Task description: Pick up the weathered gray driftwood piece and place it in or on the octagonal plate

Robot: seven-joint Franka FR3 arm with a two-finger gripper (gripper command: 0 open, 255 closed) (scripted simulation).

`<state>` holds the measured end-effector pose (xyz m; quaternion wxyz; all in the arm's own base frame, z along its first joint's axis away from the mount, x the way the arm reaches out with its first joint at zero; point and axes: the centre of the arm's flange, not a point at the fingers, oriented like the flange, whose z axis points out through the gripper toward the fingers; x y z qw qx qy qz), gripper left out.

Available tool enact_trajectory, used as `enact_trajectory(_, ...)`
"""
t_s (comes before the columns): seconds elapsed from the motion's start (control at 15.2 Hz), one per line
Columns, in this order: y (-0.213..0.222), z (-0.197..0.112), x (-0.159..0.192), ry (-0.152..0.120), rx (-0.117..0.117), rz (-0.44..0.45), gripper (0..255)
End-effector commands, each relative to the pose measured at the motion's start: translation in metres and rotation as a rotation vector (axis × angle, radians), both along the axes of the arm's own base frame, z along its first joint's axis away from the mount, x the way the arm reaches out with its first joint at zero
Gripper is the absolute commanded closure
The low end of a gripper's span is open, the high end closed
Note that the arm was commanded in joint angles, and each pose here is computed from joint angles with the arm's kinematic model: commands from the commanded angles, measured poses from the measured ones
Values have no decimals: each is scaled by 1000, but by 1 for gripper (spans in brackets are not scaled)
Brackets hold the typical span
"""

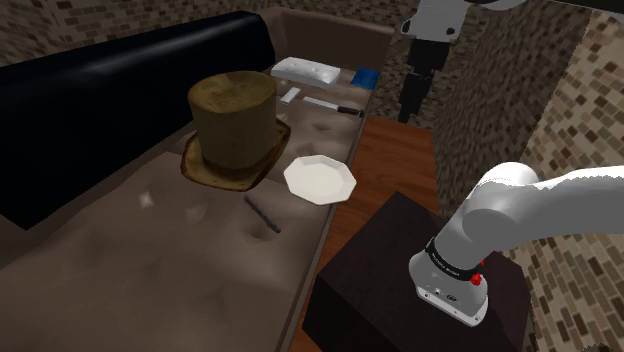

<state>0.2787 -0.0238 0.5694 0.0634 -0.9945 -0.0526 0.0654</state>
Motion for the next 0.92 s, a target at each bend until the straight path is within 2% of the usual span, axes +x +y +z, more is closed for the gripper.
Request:
enact_trajectory(0.0, 0, 0, 0, 0, 0, 0, 0)
enact_trajectory(0.86, 115, -113, 75, -39, -106, 2, 0)
